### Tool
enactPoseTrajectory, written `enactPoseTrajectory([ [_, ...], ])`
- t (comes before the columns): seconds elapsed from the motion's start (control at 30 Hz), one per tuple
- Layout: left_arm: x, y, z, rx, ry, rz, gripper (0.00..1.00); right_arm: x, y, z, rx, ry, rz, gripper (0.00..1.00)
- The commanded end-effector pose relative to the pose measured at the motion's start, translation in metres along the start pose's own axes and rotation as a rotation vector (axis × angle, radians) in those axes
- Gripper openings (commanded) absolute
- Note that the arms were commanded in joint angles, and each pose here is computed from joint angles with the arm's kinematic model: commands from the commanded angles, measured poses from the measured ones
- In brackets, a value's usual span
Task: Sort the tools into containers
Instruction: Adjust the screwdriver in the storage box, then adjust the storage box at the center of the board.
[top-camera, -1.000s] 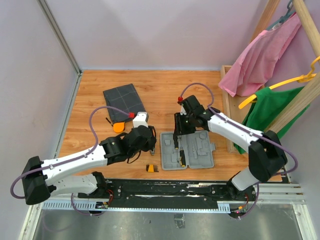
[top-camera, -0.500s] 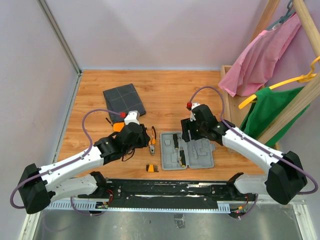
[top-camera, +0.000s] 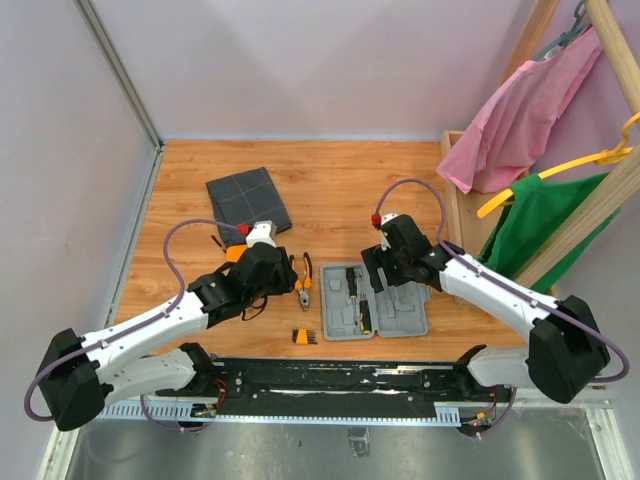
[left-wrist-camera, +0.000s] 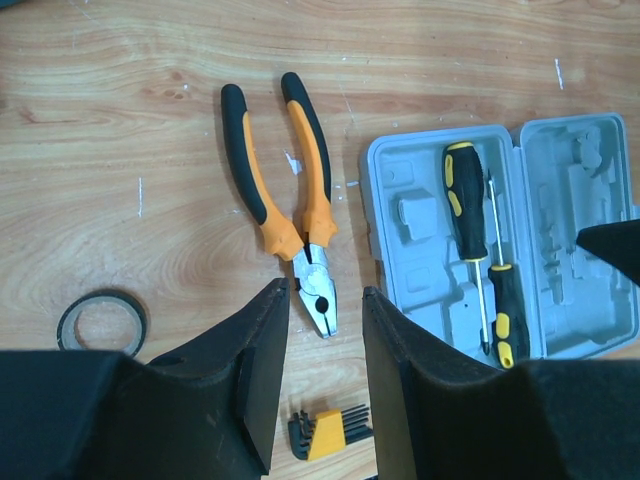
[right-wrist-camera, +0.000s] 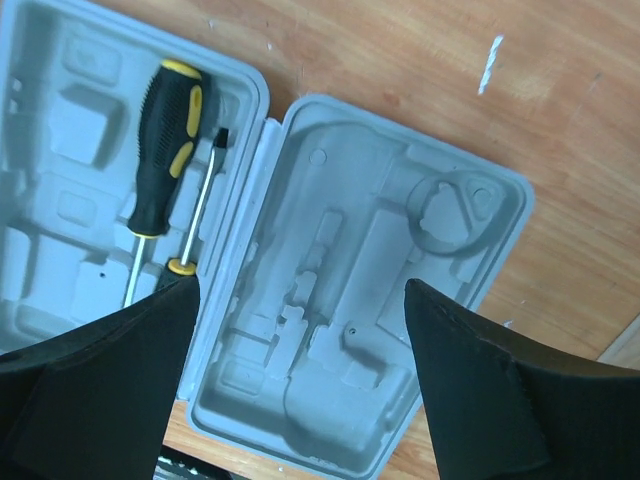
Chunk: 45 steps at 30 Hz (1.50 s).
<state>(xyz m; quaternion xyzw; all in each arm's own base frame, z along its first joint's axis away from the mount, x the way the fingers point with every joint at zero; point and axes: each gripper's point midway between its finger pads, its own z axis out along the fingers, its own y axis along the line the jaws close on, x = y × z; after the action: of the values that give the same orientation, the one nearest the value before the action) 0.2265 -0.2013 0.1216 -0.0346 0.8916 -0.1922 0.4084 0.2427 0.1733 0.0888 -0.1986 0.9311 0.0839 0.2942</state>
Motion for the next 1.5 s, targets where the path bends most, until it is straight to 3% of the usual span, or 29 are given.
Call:
enactPoseTrajectory([
  [0.0,-0.004,-0.001,0.002,0.014,-0.016,-0.006,0.4,0.005,0.006,0.007,-0.032,0.072,-0.038,0.84],
  [0.4,0.002,0.002,0.006,0.007,-0.001,-0.009,0.39,0.012,0.02,0.029,-0.081,0.162,-0.017,0.79],
  [1.1,0.01,0.006,0.011,-0.005,0.025,-0.019,0.39,0.035,0.041,0.054,-0.092,0.214,0.171,0.47],
  [1.47,0.014,0.02,0.018,-0.043,0.07,-0.043,0.39,0.037,0.025,0.06,0.06,0.171,0.333,0.25],
])
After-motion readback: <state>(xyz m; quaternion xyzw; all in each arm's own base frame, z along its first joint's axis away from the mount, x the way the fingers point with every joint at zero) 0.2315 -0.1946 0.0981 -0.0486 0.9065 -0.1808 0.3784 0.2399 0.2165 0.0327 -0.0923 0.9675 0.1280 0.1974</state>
